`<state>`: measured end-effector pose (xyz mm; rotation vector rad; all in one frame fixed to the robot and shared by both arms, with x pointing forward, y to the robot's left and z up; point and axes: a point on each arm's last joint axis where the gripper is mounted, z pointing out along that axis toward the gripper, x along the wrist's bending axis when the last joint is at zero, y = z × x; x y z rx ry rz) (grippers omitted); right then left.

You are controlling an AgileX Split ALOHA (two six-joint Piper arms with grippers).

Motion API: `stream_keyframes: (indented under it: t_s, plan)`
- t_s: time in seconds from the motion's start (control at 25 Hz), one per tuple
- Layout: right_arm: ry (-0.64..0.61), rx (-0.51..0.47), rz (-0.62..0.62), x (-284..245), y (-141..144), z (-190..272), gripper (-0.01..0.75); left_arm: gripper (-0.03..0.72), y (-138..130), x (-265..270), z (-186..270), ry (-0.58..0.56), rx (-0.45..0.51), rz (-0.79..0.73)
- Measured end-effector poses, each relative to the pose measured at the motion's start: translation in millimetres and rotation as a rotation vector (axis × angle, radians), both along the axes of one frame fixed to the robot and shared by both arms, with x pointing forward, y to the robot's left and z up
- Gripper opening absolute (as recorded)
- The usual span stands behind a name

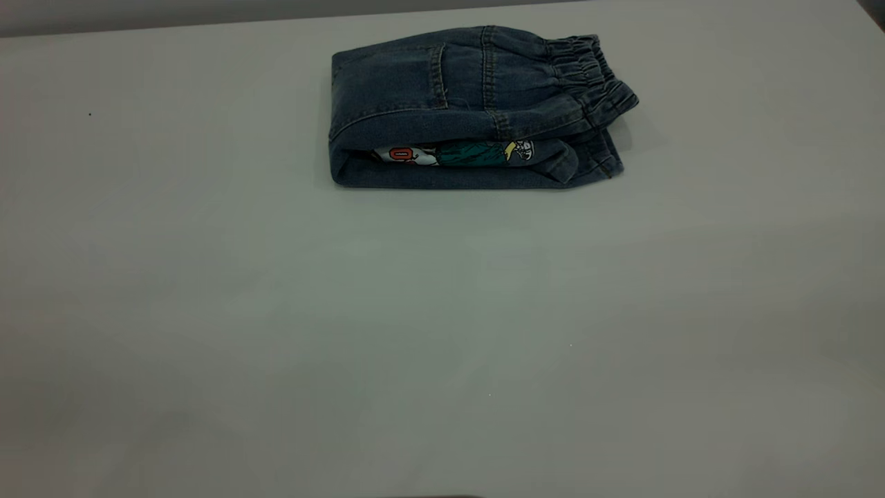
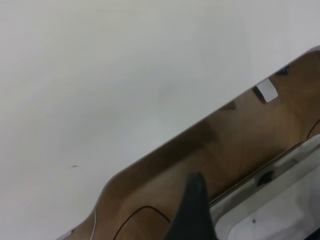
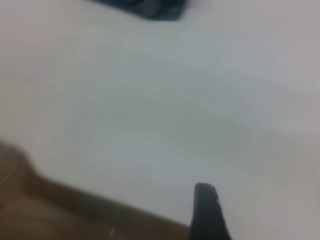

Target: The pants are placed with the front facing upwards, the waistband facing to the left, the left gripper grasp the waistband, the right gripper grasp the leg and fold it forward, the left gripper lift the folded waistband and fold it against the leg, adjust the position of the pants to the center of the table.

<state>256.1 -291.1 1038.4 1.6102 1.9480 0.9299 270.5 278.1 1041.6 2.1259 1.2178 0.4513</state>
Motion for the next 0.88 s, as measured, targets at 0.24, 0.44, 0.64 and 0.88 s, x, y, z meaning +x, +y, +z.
stream_keyframes:
  t_s: [0.24, 0.44, 0.64, 0.88]
  plan:
    - [-0.104, 0.019, -0.146, -14, -4, 1, 0.421, 0.570, 2, 1, 0, 0.001, -0.002, 0.071]
    - [-0.175, 0.033, -0.146, -25, -5, 1, 0.421, 0.570, 8, 4, 0, 0.001, -0.003, 0.255]
    - [-0.176, 0.034, -0.145, -25, -5, 1, 0.421, 0.570, 14, 1, 1, -0.034, -0.011, 0.390]
    - [-0.176, 0.034, -0.145, -25, -5, 1, 0.421, 0.570, 15, -23, 5, -0.192, -0.042, 0.437]
